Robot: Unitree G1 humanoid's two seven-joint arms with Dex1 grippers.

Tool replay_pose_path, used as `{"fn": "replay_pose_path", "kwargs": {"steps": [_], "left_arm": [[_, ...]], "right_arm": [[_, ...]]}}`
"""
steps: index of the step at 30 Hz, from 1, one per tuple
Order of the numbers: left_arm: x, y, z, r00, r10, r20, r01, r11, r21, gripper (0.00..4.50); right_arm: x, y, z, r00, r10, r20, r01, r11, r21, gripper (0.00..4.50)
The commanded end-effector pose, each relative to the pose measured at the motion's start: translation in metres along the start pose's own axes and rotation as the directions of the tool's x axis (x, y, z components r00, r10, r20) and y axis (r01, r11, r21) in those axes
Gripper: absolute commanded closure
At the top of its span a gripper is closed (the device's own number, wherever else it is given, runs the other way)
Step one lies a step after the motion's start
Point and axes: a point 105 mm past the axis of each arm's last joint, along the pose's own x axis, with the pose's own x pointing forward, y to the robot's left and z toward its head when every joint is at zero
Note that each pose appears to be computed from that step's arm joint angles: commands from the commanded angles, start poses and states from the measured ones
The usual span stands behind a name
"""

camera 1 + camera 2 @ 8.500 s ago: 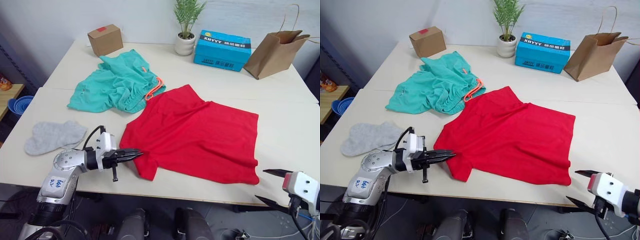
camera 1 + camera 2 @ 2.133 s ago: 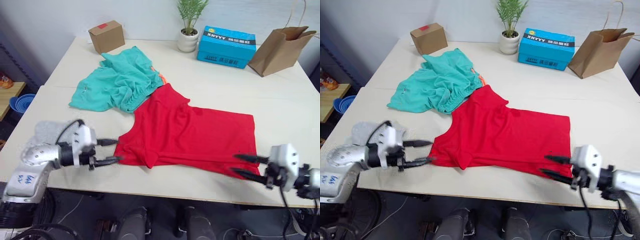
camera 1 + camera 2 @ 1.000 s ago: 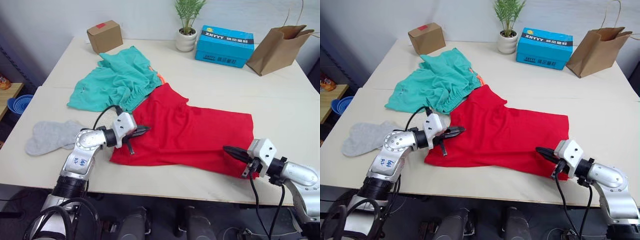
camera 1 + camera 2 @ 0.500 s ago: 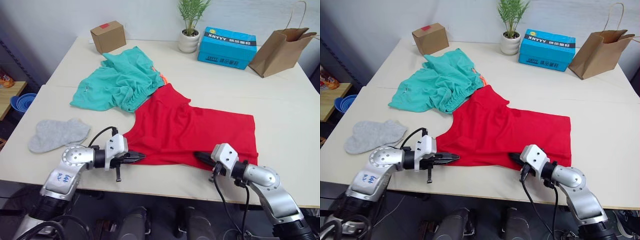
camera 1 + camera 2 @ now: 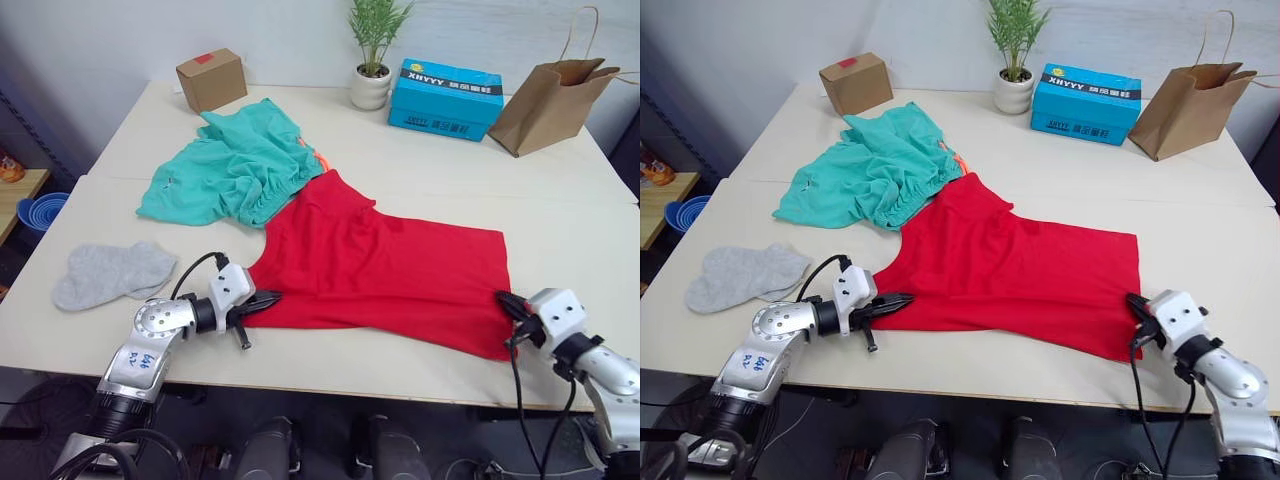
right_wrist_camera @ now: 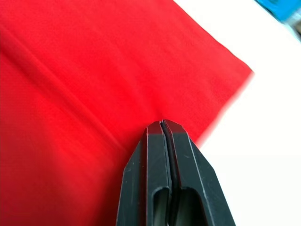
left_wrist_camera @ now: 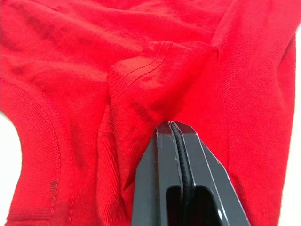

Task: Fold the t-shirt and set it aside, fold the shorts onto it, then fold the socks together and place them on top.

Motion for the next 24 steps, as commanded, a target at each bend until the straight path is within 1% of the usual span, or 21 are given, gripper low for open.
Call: {"fn": "replay_pose_path", "kwargs": {"steps": [1,2,3,5,6,7,9,10,11,13,14,15,16,17,19,21,22,24], "left_arm": [[-0.011,0.002,0.027,0.989,-0.009,0.150,0.015,0.999,-0.033,4.48],[-0.014,-0.001,0.038,0.980,-0.035,0.195,0.044,0.998,-0.038,4.48],[-0.018,-0.002,0.045,0.975,-0.051,0.215,0.060,0.998,-0.035,4.48],[-0.021,-0.006,0.050,0.972,-0.092,0.214,0.100,0.995,-0.026,4.48],[-0.020,-0.008,0.050,0.973,-0.100,0.206,0.108,0.994,-0.028,4.48],[-0.018,-0.009,0.049,0.975,-0.107,0.196,0.115,0.993,-0.030,4.48],[-0.011,-0.012,0.038,0.984,-0.105,0.143,0.108,0.994,-0.019,4.48],[-0.008,-0.014,0.032,0.987,-0.103,0.121,0.105,0.994,-0.018,4.48],[-0.006,-0.015,0.027,0.990,-0.099,0.105,0.101,0.995,-0.021,4.48],[-0.004,-0.013,0.015,0.996,-0.054,0.066,0.057,0.998,-0.035,4.48],[-0.004,-0.011,0.010,0.998,-0.030,0.046,0.032,0.998,-0.046,4.48],[-0.007,-0.009,0.003,1.000,-0.009,0.014,0.010,0.998,-0.056,4.48],[-0.009,-0.011,-0.003,1.000,-0.015,-0.016,0.013,0.997,-0.075,4.48],[-0.013,-0.012,-0.010,0.998,-0.013,-0.063,0.009,0.998,-0.066,4.48],[-0.018,-0.014,-0.018,0.993,-0.011,-0.114,0.003,0.998,-0.066,4.48],[-0.022,-0.009,-0.021,0.993,0.023,-0.115,-0.030,0.997,-0.067,4.48],[-0.024,-0.006,-0.017,0.995,0.038,-0.089,-0.042,0.998,-0.039,4.48],[-0.027,-0.002,-0.008,0.998,0.055,-0.017,-0.056,0.997,-0.049,4.48]], "right_arm": [[-0.007,-0.014,0.031,0.989,-0.033,0.146,0.026,0.998,0.054,4.50],[-0.006,-0.009,0.047,0.978,-0.002,0.211,-0.013,0.998,0.068,4.50],[-0.005,0.002,0.066,0.960,0.068,0.271,-0.087,0.995,0.057,4.50],[-0.005,0.034,0.084,0.923,0.221,0.315,-0.250,0.967,0.055,4.50],[-0.005,0.055,0.088,0.899,0.310,0.310,-0.340,0.939,0.047,4.50],[-0.005,0.071,0.087,0.880,0.373,0.293,-0.399,0.917,0.030,4.50],[-0.006,0.105,0.073,0.838,0.507,0.204,-0.503,0.861,-0.072,4.50],[-0.004,0.112,0.067,0.837,0.514,0.189,-0.508,0.857,-0.082,4.50],[-0.001,0.114,0.064,0.849,0.494,0.189,-0.491,0.869,-0.067,4.50],[0.006,0.107,0.057,0.890,0.413,0.192,-0.421,0.907,0.000,4.50],[0.005,0.105,0.052,0.897,0.403,0.179,-0.410,0.912,0.000,4.50],[0.002,0.102,0.044,0.904,0.398,0.159,-0.403,0.915,0.002,4.50],[-0.003,0.096,0.037,0.912,0.383,0.145,-0.389,0.921,0.016,4.50],[-0.010,0.086,0.028,0.927,0.351,0.134,-0.362,0.929,0.070,4.50],[-0.023,0.070,0.017,0.944,0.304,0.125,-0.321,0.937,0.141,4.50],[-0.032,0.050,0.003,0.971,0.224,0.084,-0.238,0.948,0.213,4.50],[-0.036,0.041,-0.003,0.980,0.187,0.065,-0.197,0.951,0.240,4.50],[-0.043,0.028,-0.010,0.988,0.152,0.036,-0.157,0.956,0.248,4.50]]}}
